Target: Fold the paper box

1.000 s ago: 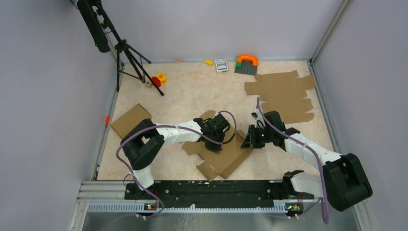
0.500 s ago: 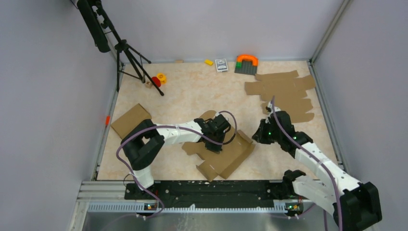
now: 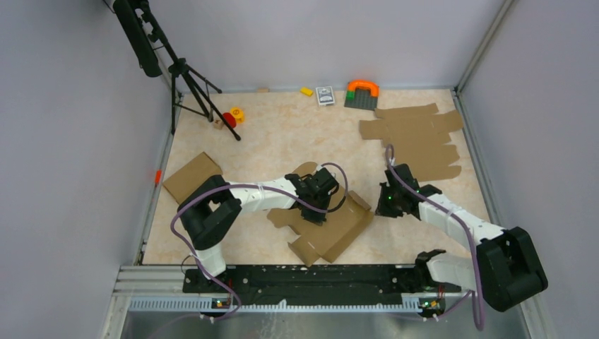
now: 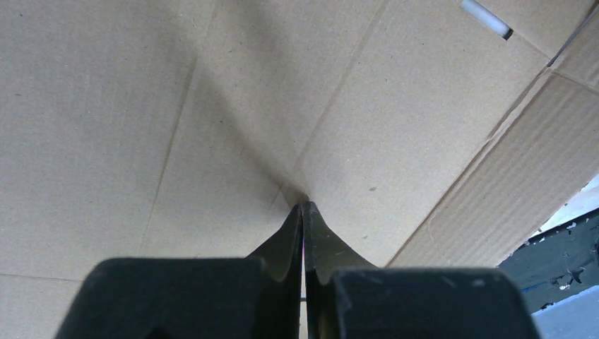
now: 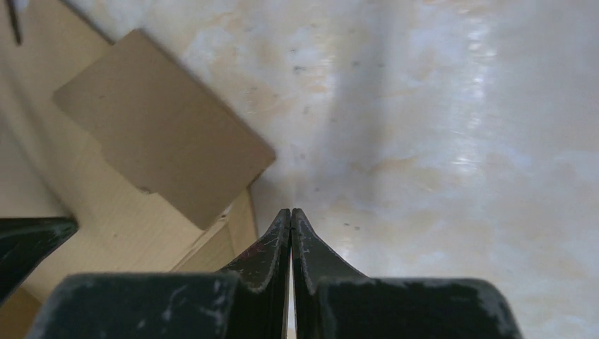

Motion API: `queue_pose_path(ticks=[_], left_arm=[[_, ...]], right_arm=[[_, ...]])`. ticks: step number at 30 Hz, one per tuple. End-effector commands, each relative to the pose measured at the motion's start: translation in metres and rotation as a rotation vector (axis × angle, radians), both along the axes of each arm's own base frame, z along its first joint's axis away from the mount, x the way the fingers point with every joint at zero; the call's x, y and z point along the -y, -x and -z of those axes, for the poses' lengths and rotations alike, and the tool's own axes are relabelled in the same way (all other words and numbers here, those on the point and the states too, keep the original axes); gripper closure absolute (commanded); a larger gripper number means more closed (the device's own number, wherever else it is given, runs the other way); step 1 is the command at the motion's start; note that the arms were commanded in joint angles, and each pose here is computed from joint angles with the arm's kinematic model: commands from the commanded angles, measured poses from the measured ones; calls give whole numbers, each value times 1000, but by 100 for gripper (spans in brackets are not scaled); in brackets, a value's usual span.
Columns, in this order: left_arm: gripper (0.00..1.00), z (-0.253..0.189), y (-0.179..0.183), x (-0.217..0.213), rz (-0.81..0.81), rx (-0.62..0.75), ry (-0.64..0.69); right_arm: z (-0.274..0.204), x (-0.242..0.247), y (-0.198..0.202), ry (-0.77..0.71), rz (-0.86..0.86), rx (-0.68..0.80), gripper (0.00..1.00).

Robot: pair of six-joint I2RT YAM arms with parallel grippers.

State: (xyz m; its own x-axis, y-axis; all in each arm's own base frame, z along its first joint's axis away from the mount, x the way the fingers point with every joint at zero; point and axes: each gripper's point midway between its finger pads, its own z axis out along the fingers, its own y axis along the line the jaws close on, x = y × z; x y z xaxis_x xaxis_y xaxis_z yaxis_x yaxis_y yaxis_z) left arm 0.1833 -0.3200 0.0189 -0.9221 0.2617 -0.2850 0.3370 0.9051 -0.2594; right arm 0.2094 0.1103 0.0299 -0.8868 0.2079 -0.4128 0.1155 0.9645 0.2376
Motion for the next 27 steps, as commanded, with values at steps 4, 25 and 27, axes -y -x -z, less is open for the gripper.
queue_pose_path(ticks=[4, 25, 27], left_arm=[[100, 16, 0, -15, -11, 6, -87], [100, 18, 0, -16, -14, 6, -97], [100, 18, 0, -16, -15, 5, -98]], right_arm=[[-29, -60, -9, -277, -209, 93, 100], [-7, -68, 25, -223, -323, -38, 100], [-5, -66, 29, -214, -308, -52, 100]])
